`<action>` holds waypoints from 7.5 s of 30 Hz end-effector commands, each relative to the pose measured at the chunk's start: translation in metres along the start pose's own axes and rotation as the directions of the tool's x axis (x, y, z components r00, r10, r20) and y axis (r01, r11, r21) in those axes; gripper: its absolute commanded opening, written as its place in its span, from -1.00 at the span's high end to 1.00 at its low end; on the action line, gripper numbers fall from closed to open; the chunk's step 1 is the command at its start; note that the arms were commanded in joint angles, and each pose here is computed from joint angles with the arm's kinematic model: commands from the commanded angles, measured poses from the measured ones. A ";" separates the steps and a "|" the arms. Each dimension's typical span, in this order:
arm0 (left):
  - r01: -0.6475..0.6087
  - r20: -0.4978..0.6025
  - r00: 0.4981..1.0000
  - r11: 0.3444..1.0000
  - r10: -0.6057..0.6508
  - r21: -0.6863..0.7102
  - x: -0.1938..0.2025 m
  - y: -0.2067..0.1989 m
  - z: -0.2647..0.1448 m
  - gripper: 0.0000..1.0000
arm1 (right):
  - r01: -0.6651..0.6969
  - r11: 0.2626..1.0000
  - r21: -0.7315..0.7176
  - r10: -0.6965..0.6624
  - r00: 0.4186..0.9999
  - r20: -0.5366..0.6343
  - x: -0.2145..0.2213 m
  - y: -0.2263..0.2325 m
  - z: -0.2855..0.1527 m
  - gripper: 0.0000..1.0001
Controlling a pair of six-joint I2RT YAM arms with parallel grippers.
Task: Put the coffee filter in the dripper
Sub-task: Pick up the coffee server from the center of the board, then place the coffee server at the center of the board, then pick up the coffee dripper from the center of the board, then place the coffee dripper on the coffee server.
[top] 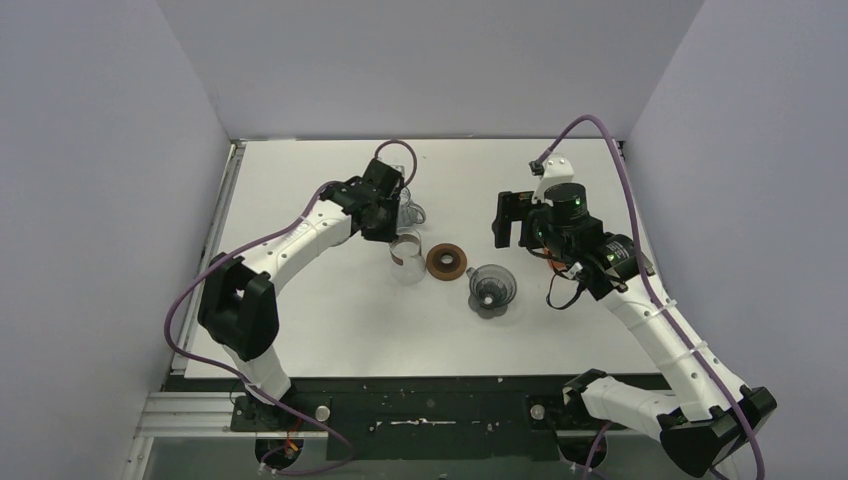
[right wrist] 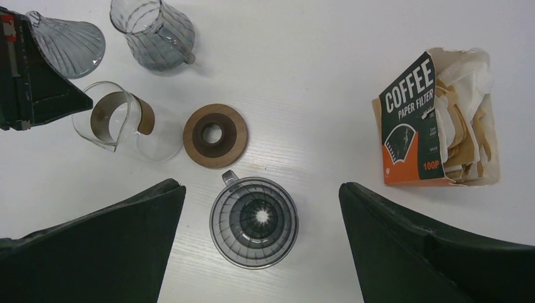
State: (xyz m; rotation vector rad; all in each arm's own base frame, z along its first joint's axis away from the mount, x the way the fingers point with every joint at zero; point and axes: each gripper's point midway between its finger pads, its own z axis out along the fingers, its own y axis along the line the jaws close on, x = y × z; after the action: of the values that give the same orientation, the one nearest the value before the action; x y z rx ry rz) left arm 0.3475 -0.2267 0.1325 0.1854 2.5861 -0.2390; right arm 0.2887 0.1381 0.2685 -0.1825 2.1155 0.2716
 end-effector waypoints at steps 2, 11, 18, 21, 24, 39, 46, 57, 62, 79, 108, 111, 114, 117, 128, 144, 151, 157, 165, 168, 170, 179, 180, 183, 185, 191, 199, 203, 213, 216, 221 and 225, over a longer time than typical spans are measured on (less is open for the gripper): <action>-0.034 0.022 0.999 0.999 0.034 0.025 -0.007 -0.009 -0.021 1.00 | -0.014 0.998 0.062 0.015 1.000 -0.003 0.001 -0.011 -0.001 -1.00; -0.064 0.019 0.998 0.997 0.063 0.046 0.008 -0.015 -0.046 1.00 | -0.042 0.992 0.117 0.055 0.993 -0.109 0.033 -0.019 0.006 -1.00; -0.072 0.012 0.997 0.992 0.071 0.101 0.027 -0.025 -0.057 1.00 | -0.085 0.985 0.151 0.112 0.978 -0.175 0.060 -0.022 0.011 -0.99; -0.079 0.023 0.997 0.989 0.077 0.123 0.036 -0.035 -0.062 1.00 | -0.098 0.981 0.168 0.132 0.970 -0.206 0.073 -0.025 0.012 -0.97; -0.090 0.039 0.996 0.986 0.086 0.138 0.044 -0.047 -0.066 1.00 | -0.115 0.977 0.177 0.155 0.961 -0.229 0.083 -0.026 0.015 -0.95; -0.091 0.088 0.993 0.975 0.074 0.204 0.059 -0.081 -0.075 1.00 | -0.278 0.941 0.193 0.327 0.891 -0.314 0.128 -0.043 0.029 -0.54; -0.096 0.083 0.993 0.974 0.081 0.205 0.063 -0.087 -0.073 1.00 | -0.348 0.924 0.157 0.381 0.858 -0.345 0.146 -0.036 0.037 -0.42; -0.112 0.070 0.993 0.973 0.099 0.200 0.071 -0.096 -0.069 1.00 | -0.409 0.898 0.163 0.440 0.820 -0.366 0.166 -0.031 0.049 -0.28; -0.115 0.062 0.993 0.974 0.105 0.193 0.073 -0.097 -0.066 0.93 | -0.437 0.883 0.171 0.469 0.807 -0.359 0.170 -0.031 0.054 -0.17; -0.128 0.032 0.992 0.975 0.124 0.183 0.086 -0.099 -0.052 0.89 | -0.467 0.865 0.184 0.502 0.791 -0.349 0.175 -0.035 0.061 0.04; -0.127 0.109 0.988 0.974 0.107 0.189 0.066 -0.098 -0.082 -0.06 | -0.493 0.851 0.180 0.524 0.773 -0.358 0.181 -0.033 0.066 0.95; -0.125 0.134 0.986 0.973 0.100 0.196 0.058 -0.099 -0.090 -0.11 | -0.494 0.851 0.178 0.524 0.774 -0.356 0.179 -0.033 0.065 1.00; -0.128 0.155 0.983 0.971 0.097 0.203 0.052 -0.099 -0.099 -0.19 | -0.496 0.851 0.171 0.523 0.779 -0.346 0.174 -0.032 0.063 1.00; -0.127 0.189 0.978 0.970 0.088 0.209 0.043 -0.099 -0.110 -0.26 | -0.496 0.854 0.157 0.519 0.789 -0.330 0.165 -0.031 0.060 1.00; -0.129 0.288 0.954 0.978 0.077 0.165 0.011 -0.073 -0.138 -0.47 | -0.456 0.887 0.077 0.461 0.860 -0.218 0.094 -0.027 0.033 1.00; 0.015 0.385 0.921 0.995 -0.052 0.098 -0.026 0.021 -0.155 -0.74 | -0.354 0.911 -0.212 0.305 0.923 -0.235 0.019 0.029 -0.001 1.00; 0.027 0.391 0.919 0.997 -0.052 0.069 -0.021 0.031 -0.153 -0.95 | -0.295 0.887 -0.354 0.198 0.937 -0.287 0.019 0.072 -0.017 1.00; 0.026 0.392 0.919 0.998 -0.048 0.060 -0.017 0.035 -0.154 -0.95 | -0.303 0.849 -0.433 0.163 0.929 -0.332 0.026 0.091 -0.028 1.00; 0.026 0.406 0.913 0.999 -0.041 0.043 -0.017 0.040 -0.160 -0.95 | -0.314 0.829 -0.463 0.130 0.913 -0.387 0.043 0.114 -0.028 1.00; 0.026 0.410 0.911 0.999 -0.041 0.042 -0.016 0.041 -0.163 -0.95 | -0.300 0.832 -0.468 0.112 0.915 -0.388 0.048 0.123 -0.027 1.00; 0.024 0.411 0.911 0.999 -0.037 0.037 -0.016 0.042 -0.165 -0.95 | -0.290 0.839 -0.461 0.103 0.916 -0.389 0.051 0.126 -0.024 1.00; 0.023 0.404 0.914 0.999 -0.035 0.033 -0.012 0.043 -0.163 -0.95 | -0.271 0.881 -0.389 0.086 0.898 -0.431 0.070 0.127 -0.011 1.00; 0.024 0.404 0.914 0.999 -0.036 0.034 -0.012 0.043 -0.163 -0.95 | -0.269 0.883 -0.385 0.085 0.897 -0.433 0.071 0.127 -0.010 1.00; 0.025 0.404 0.914 0.999 -0.035 0.030 -0.013 0.044 -0.162 -0.95 | -0.265 0.887 -0.379 0.078 0.894 -0.442 0.075 0.127 -0.009 1.00; 0.024 0.403 0.914 0.999 -0.033 0.028 -0.012 0.044 -0.162 -0.95 | -0.262 0.891 -0.370 0.078 0.893 -0.443 0.075 0.126 -0.009 1.00; 0.019 0.402 0.915 0.999 -0.029 0.027 -0.013 0.044 -0.160 -0.95 | -0.253 0.907 -0.337 0.081 0.889 -0.450 0.080 0.120 -0.009 1.00; 0.022 0.402 0.915 0.999 -0.031 0.028 -0.013 0.044 -0.160 -0.95 | -0.259 0.907 -0.331 0.085 0.884 -0.459 0.083 0.119 -0.008 1.00; 0.023 0.404 0.914 0.999 -0.031 0.024 -0.012 0.045 -0.161 -0.95 | -0.263 0.908 -0.326 0.090 0.883 -0.461 0.084 0.119 -0.008 1.00; 0.021 0.403 0.914 0.999 -0.031 0.029 -0.013 0.043 -0.160 -0.95 | -0.269 0.910 -0.315 0.097 0.878 -0.469 0.087 0.118 -0.006 0.84; 0.020 0.403 0.915 0.999 -0.030 0.028 -0.013 0.043 -0.160 -0.95 | -0.273 0.908 -0.316 0.101 0.877 -0.470 0.087 0.119 -0.006 0.81; 0.021 0.404 0.914 0.999 -0.031 0.029 -0.013 0.044 -0.160 -0.95 | -0.278 0.905 -0.324 0.102 0.878 -0.468 0.085 0.122 -0.006 0.55; 0.019 0.404 0.914 0.999 -0.029 0.029 -0.013 0.044 -0.161 -0.95 | -0.277 0.903 -0.328 0.104 0.883 -0.459 0.079 0.123 -0.007 0.39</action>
State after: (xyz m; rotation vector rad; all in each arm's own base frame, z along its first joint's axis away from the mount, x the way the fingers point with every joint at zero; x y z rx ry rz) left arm 0.2834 -0.1552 0.2580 0.0975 2.2174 -0.2858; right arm 0.2065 0.2455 0.2062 -0.2816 2.5620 0.8130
